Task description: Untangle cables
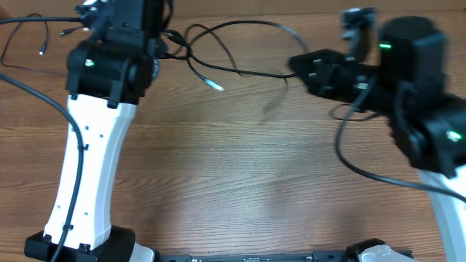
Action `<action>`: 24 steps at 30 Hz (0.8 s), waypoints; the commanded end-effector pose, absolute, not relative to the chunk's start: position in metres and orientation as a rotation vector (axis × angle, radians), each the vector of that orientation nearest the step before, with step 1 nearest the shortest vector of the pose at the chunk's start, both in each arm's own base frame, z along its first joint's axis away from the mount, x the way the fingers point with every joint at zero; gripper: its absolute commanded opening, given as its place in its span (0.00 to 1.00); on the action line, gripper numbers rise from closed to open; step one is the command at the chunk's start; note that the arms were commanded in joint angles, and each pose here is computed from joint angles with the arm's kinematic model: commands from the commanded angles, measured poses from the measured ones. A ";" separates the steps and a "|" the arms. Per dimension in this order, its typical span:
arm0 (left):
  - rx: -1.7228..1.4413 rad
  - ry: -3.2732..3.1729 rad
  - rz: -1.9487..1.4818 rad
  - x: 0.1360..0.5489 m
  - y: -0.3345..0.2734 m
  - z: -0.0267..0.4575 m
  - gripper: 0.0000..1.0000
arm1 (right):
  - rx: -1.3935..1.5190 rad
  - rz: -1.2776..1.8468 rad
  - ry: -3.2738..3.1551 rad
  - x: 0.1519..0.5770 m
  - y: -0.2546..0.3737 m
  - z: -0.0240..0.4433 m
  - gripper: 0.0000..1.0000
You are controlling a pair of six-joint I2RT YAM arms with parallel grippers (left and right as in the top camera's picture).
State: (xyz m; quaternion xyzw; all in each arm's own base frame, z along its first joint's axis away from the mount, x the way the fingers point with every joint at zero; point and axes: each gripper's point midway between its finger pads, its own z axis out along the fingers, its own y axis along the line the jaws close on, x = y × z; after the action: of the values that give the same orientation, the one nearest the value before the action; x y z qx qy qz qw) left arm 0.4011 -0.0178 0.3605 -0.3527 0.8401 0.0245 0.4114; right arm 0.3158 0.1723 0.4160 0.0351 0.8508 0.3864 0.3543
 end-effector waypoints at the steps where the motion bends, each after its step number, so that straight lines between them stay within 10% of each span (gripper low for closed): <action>1: -0.957 2.061 0.201 0.398 0.021 0.363 0.04 | 0.188 0.878 2.072 0.315 0.123 0.445 0.04; 24: -0.882 2.153 0.168 0.406 0.024 0.352 0.04 | 0.641 0.488 1.777 0.341 -0.038 0.474 0.04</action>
State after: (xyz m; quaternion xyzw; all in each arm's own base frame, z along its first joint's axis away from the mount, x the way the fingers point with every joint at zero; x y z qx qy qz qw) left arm 0.4060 -0.0015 0.3460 -0.3503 0.8581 0.0050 0.3754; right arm 0.3435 -0.0011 0.4607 0.2184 0.7810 0.2669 0.5207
